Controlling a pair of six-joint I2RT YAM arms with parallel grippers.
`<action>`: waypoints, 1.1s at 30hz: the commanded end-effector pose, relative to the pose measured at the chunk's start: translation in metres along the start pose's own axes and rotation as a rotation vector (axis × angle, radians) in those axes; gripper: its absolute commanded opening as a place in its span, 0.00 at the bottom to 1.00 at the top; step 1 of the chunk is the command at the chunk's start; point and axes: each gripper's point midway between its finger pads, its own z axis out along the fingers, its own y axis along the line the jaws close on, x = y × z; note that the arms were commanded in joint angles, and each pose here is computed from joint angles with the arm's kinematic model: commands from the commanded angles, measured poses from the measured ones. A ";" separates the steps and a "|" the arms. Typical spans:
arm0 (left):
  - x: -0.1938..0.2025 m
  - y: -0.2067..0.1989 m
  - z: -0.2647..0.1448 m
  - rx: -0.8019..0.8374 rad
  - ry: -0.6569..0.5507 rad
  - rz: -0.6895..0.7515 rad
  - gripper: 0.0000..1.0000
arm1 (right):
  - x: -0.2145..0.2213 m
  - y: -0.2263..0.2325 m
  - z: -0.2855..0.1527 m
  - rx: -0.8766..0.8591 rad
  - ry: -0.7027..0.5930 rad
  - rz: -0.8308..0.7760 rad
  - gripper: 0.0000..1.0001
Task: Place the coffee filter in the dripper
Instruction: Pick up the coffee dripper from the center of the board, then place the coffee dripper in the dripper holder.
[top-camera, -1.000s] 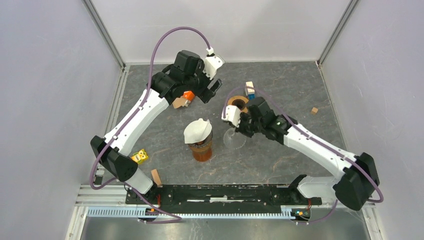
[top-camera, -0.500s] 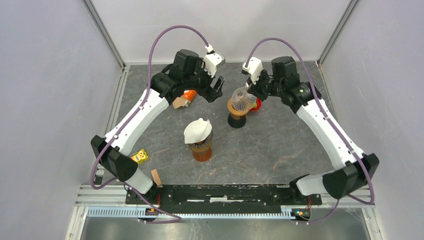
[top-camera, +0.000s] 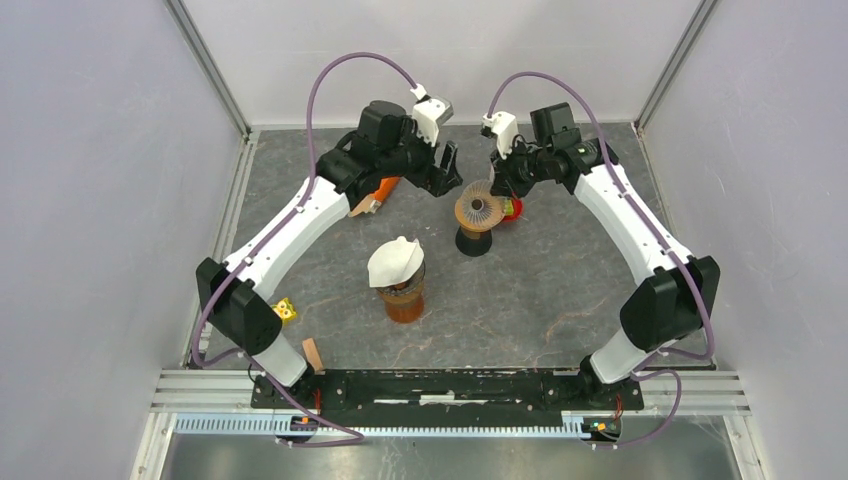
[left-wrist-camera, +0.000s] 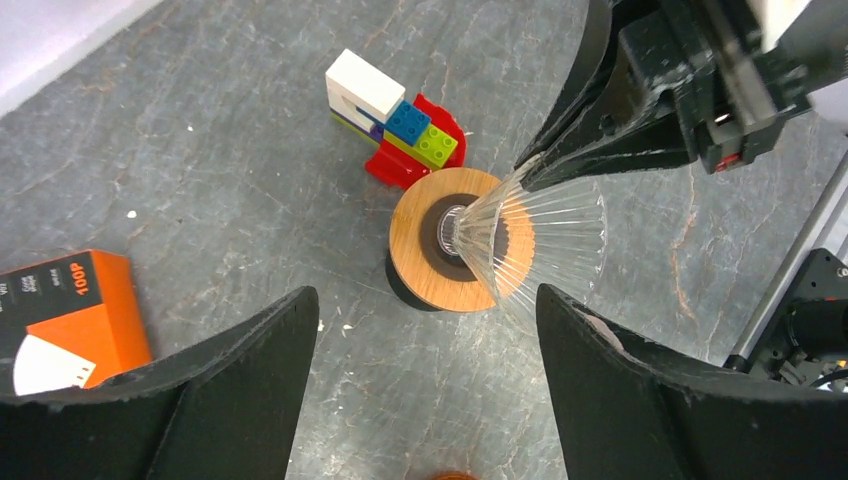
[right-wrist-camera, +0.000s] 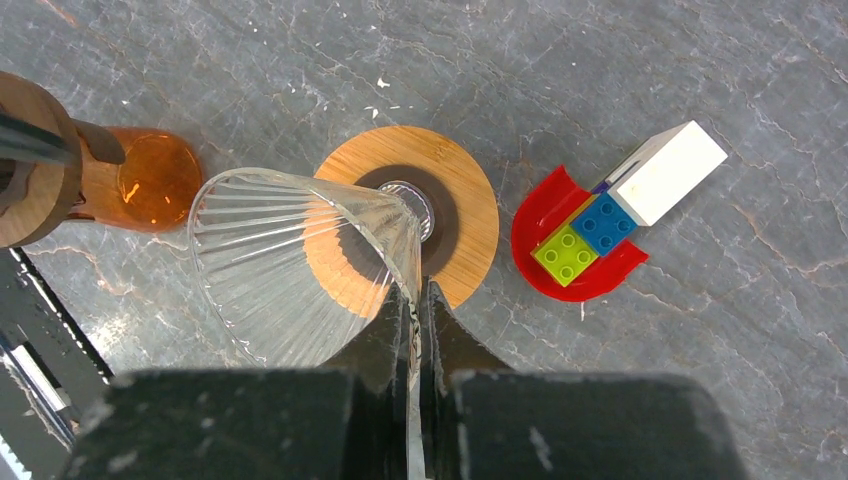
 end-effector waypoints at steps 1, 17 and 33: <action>-0.007 -0.011 0.013 0.051 -0.051 -0.064 0.84 | -0.023 0.000 -0.009 -0.014 -0.050 0.012 0.00; 0.019 -0.028 0.053 0.093 0.015 -0.013 0.68 | -0.016 -0.009 0.000 0.001 -0.002 0.027 0.01; 0.035 -0.034 0.074 0.119 0.067 -0.017 0.35 | -0.013 -0.010 -0.001 0.011 -0.003 0.008 0.07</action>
